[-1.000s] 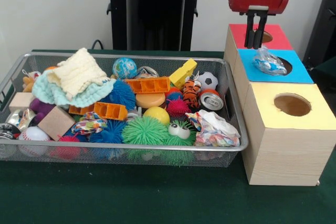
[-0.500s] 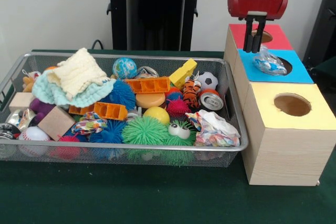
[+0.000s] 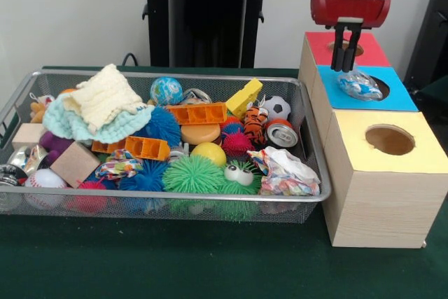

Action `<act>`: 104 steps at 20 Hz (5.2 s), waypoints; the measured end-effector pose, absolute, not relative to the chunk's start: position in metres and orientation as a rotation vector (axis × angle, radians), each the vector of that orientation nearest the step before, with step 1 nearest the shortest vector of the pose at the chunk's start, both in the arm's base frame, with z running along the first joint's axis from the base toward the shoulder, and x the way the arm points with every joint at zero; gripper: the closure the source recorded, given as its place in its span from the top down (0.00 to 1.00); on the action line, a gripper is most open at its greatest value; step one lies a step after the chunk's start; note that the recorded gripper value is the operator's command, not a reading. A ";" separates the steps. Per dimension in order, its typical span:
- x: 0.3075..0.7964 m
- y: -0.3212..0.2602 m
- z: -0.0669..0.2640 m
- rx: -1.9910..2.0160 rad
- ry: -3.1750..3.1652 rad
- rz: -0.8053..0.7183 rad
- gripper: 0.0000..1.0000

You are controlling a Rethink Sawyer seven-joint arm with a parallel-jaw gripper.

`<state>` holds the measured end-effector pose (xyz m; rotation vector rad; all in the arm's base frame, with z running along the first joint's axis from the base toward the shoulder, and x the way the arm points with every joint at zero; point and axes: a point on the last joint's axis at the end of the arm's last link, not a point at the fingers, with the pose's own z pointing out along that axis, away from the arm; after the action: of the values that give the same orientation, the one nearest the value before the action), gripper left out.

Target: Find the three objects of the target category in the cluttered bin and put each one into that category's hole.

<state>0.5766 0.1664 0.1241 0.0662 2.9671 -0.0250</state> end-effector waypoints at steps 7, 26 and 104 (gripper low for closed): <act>0.577 0.168 0.125 0.061 2.965 -0.024 0.00; 0.580 0.165 0.125 0.069 2.946 -0.030 0.00; 0.588 0.160 0.132 0.084 2.883 -0.029 0.00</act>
<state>0.5880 0.1596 0.1316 0.0840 2.8833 -0.0292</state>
